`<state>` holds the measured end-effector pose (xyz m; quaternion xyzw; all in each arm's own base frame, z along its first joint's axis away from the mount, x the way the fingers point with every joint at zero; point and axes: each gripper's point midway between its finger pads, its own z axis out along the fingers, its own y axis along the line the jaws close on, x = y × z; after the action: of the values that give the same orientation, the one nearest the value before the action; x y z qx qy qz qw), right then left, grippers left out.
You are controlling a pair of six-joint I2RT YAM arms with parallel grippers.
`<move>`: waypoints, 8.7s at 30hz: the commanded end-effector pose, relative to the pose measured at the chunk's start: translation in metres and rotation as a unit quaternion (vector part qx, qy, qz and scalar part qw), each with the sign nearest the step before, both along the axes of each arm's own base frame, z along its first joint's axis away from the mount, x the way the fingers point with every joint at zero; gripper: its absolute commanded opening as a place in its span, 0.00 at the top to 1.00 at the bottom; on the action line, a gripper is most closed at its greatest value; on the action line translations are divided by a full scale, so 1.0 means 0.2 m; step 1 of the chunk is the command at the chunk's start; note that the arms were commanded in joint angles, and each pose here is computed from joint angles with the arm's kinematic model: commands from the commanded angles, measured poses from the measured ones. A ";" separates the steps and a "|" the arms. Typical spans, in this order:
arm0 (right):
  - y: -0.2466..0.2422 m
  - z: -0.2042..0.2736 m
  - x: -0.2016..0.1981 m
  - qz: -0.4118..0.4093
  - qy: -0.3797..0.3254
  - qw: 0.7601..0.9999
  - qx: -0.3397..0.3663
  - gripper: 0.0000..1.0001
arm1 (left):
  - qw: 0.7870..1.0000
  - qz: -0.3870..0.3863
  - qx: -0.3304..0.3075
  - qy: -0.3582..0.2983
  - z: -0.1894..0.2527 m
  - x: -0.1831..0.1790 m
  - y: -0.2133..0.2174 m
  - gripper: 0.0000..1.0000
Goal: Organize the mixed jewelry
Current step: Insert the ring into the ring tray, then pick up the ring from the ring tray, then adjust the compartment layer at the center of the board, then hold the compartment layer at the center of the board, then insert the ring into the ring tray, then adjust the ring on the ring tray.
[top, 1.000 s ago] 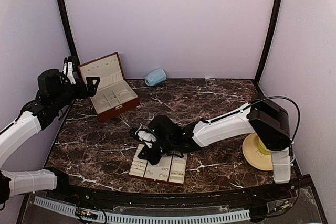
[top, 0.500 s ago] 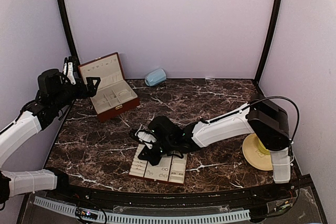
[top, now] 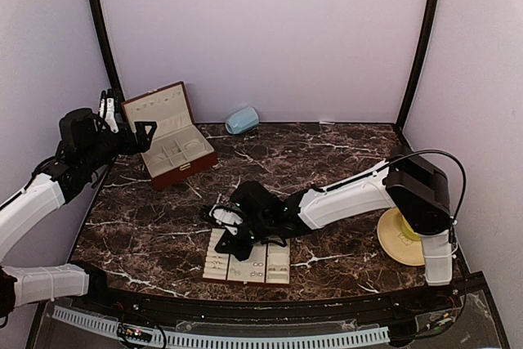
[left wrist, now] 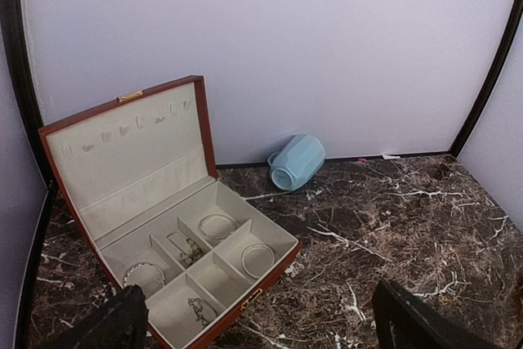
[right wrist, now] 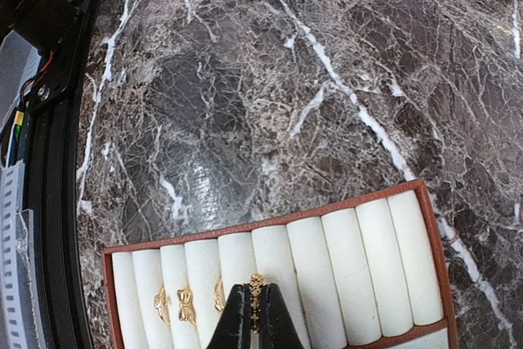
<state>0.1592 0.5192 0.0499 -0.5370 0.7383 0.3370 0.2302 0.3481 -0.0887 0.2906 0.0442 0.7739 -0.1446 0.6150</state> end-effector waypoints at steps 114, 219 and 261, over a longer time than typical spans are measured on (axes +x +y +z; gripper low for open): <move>-0.02 0.08 0.00 0.012 -0.001 0.999 0.038 1.00 | 0.819 -0.254 -0.087 0.507 -1.26 -0.81 -0.81 0.59; 0.00 0.04 0.02 0.005 0.014 1.000 -0.005 0.96 | 0.814 -0.258 -0.056 0.517 -1.33 -0.84 -0.83 0.77; -0.12 -0.20 0.06 -0.020 -0.007 0.997 -0.074 0.98 | 0.818 -0.264 -0.064 0.507 -1.29 -0.83 -0.85 0.77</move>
<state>0.1706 0.5113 0.0447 -0.5336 0.7519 0.3198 0.2181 0.1817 -0.2569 0.0275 0.1193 0.9257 -0.3523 0.0691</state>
